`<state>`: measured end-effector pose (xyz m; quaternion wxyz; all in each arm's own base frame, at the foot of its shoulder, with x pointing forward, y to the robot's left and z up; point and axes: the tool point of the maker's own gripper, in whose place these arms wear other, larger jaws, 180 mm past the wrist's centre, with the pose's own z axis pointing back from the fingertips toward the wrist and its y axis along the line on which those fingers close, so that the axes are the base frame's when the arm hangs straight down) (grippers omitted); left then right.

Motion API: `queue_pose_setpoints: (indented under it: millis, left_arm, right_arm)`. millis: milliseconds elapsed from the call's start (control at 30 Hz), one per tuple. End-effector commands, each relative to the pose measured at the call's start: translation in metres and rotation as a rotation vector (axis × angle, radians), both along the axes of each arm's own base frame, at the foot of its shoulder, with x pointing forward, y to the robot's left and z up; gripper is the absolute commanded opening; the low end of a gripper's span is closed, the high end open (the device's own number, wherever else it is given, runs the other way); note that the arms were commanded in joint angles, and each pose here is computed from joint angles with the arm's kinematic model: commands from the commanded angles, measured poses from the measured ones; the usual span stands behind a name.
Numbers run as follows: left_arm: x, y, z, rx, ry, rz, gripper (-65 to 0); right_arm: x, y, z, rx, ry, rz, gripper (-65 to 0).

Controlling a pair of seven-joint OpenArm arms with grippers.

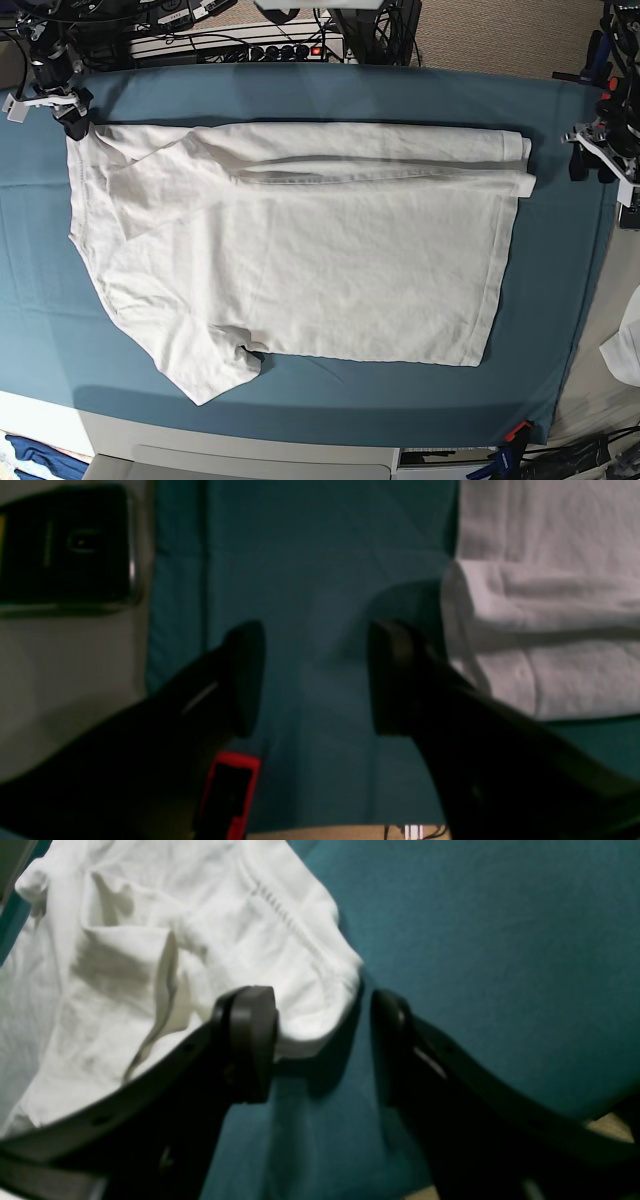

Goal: Fold the T-shirt properly

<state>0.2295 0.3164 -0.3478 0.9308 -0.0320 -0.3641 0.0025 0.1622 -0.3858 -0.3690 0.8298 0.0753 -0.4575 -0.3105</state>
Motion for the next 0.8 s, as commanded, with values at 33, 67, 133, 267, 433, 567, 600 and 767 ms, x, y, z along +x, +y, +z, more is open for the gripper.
queue_pose_setpoints:
  millis: [33, 67, 133, 267, 433, 567, 600, 767]
  left_arm:
    - [0.007, 0.004, 0.013, 0.018, -0.039, -0.010, -31.3]
    - [0.006, 0.004, 0.012, 0.018, -0.034, -0.010, -31.3]
    - [0.004, 0.001, 0.010, 0.001, -0.014, -0.011, -31.3]
    - [-0.001, -0.003, 0.005, -0.035, 0.021, -0.012, -31.3]
    - [-0.009, 0.002, -0.009, -0.067, 0.064, 0.018, -31.3]
    - [-0.021, 0.002, -0.026, -0.150, 0.119, 0.035, -31.3]
    - [-0.024, 0.001, -0.030, -0.178, 0.130, 0.042, -31.3]
    - [-0.032, -0.005, -0.040, -0.283, 0.164, 0.060, -30.7]
  right_arm:
    - [0.009, -0.008, 0.017, -0.036, -0.055, 0.002, -35.0]
    - [0.012, -0.008, 0.018, -0.036, -0.061, 0.002, -35.0]
    - [0.013, -0.010, 0.021, -0.044, -0.076, -0.005, -35.0]
    - [0.017, -0.012, 0.026, -0.059, -0.105, -0.008, -50.9]
    - [0.021, -0.007, 0.029, -0.073, -0.121, 0.034, -65.0]
    - [0.021, -0.007, 0.029, -0.073, -0.120, 0.034, -65.0]
    - [0.021, -0.007, 0.029, -0.073, -0.120, 0.034, -65.0]
    - [0.021, -0.006, 0.029, -0.072, -0.120, 0.034, -65.0]
